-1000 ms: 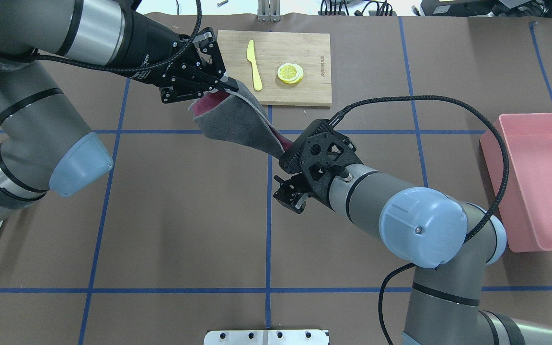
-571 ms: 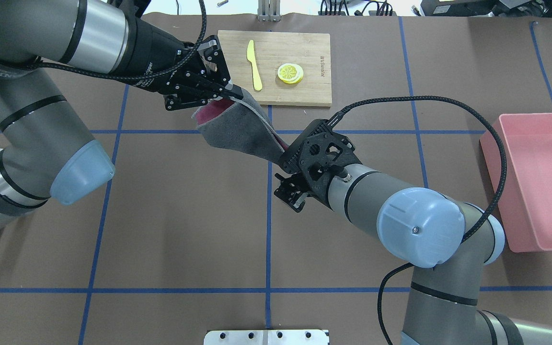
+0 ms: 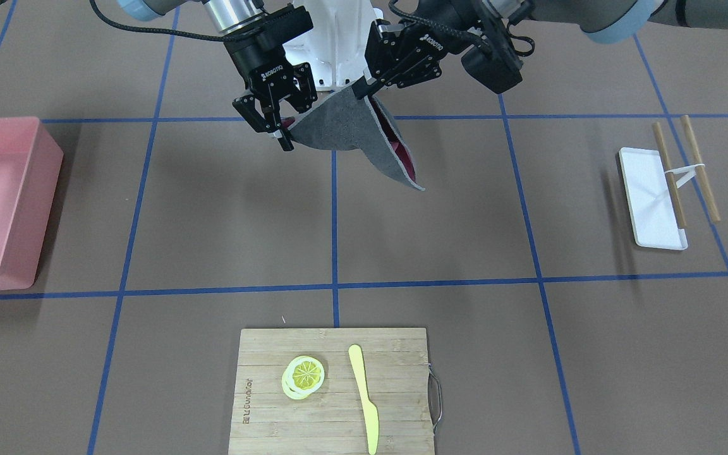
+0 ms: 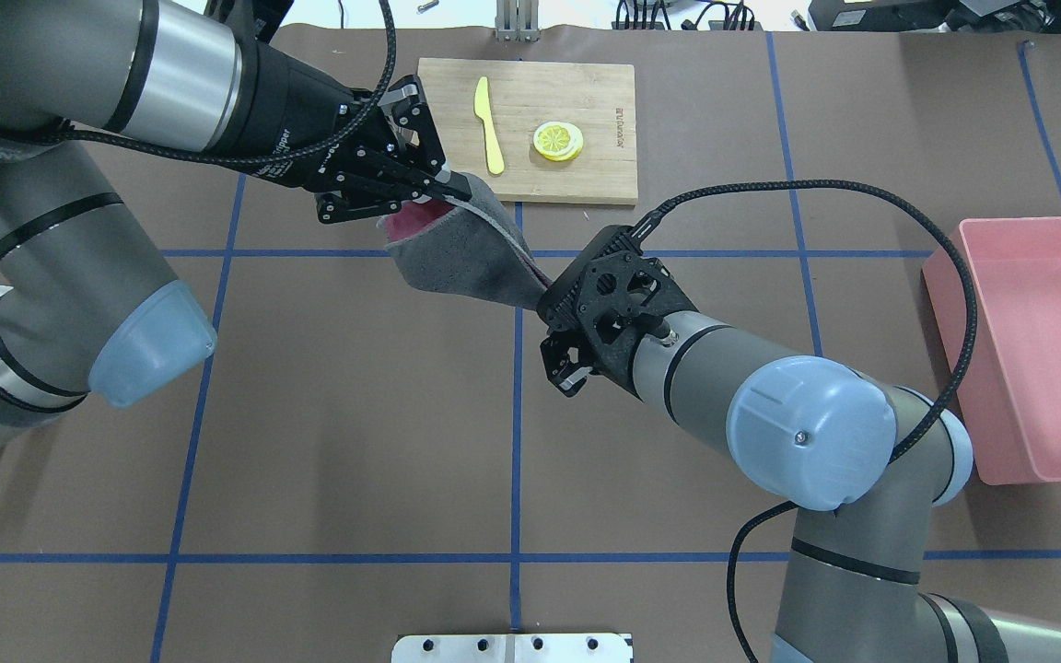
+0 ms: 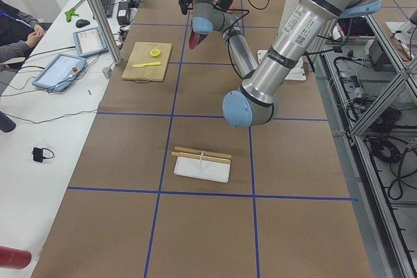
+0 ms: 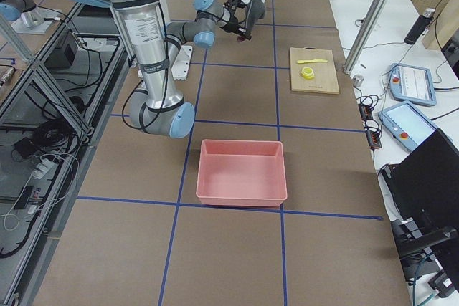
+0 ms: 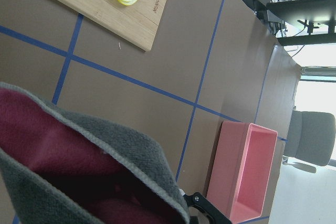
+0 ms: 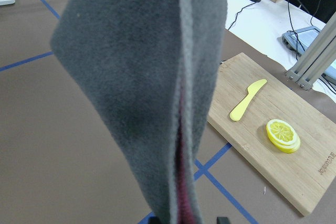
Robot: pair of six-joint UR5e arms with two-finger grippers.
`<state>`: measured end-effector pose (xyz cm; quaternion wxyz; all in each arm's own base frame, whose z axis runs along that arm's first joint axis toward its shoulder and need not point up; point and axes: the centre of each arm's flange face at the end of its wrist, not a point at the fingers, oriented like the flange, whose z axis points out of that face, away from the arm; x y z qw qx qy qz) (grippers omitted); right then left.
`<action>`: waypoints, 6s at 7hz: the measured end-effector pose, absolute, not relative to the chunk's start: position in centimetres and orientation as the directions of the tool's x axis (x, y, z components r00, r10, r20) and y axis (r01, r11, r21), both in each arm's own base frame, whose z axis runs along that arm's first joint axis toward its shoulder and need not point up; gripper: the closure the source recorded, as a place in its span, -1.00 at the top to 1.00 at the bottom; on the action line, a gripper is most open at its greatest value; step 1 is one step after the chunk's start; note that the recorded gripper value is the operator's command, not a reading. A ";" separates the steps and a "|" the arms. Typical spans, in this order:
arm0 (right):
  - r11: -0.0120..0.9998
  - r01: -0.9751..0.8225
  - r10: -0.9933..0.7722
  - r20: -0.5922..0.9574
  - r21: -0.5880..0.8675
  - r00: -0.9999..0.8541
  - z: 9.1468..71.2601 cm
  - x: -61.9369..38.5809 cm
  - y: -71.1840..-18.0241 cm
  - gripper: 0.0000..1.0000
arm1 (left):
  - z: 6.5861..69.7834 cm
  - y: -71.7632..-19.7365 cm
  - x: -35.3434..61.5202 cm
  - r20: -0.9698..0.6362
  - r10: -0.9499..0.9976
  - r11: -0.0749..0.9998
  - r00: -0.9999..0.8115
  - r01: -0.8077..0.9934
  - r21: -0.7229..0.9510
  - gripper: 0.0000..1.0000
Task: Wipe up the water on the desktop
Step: 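Close the right gripper on the towel edge below the left gripper, then open the left gripper and withdraw it while the right gripper holds the towel, then lower the towel onto the table surface with the right gripper, then wipe the towel across the table toward the center with the right gripper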
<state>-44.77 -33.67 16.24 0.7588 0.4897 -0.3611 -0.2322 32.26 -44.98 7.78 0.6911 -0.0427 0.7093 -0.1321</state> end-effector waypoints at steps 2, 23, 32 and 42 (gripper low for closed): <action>0.415 -0.009 -0.703 0.328 0.910 0.631 16.1 -44.5 -33.7 -1.00 | 7.9 -45.0 32.3 -0.969 -0.244 0.961 -0.040 0.122 -0.248 -1.00; 0.900 -0.080 -0.204 0.578 0.428 0.790 23.2 -36.2 -42.8 -1.00 | 57.0 -53.0 -16.3 -0.490 0.359 0.885 0.794 -0.122 0.450 0.97; 0.989 -0.045 -0.038 0.543 0.138 0.839 29.8 -46.5 -36.7 -1.00 | 63.1 -50.6 -18.0 -0.496 0.308 0.917 0.812 -0.114 0.383 0.97; 0.950 -0.292 0.118 0.743 0.107 0.658 22.2 -56.5 -33.4 -1.00 | 62.9 -50.5 -17.9 -0.503 0.307 0.918 0.808 -0.113 0.379 0.97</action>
